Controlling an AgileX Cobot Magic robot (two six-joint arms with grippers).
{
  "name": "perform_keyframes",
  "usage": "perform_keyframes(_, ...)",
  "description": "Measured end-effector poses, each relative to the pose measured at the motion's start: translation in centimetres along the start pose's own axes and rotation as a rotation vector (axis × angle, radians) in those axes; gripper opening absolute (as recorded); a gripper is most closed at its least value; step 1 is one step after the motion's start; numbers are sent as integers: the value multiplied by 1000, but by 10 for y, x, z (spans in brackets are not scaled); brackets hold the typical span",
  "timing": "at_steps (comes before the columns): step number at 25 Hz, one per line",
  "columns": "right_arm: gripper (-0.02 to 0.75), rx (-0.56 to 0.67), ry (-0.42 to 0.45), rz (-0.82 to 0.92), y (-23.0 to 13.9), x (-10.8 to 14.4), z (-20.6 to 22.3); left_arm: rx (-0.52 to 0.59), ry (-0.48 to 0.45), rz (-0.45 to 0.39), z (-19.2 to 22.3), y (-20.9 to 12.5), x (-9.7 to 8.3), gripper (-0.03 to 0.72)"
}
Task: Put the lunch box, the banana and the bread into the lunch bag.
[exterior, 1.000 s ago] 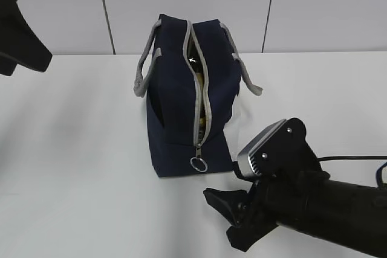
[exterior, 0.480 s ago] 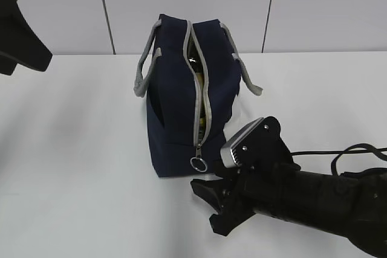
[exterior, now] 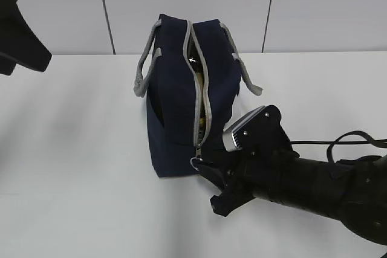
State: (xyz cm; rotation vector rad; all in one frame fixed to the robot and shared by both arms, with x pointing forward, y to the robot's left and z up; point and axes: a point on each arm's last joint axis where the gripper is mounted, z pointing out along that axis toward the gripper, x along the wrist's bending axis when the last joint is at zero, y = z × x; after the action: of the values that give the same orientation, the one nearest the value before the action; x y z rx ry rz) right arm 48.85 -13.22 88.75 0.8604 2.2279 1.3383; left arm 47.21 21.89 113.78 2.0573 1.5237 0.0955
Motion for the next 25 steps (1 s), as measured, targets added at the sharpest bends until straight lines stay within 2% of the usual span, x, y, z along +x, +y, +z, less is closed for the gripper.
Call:
perform_keyframes(13, 235, 39, 92, -17, -15, 3, 11, -2, 13, 9, 0, 0, 1, 434)
perform_keyframes(25, 231, -17, 91, -9, -9, 2, 13, -1, 18, 11, 0, 0, 2, 434)
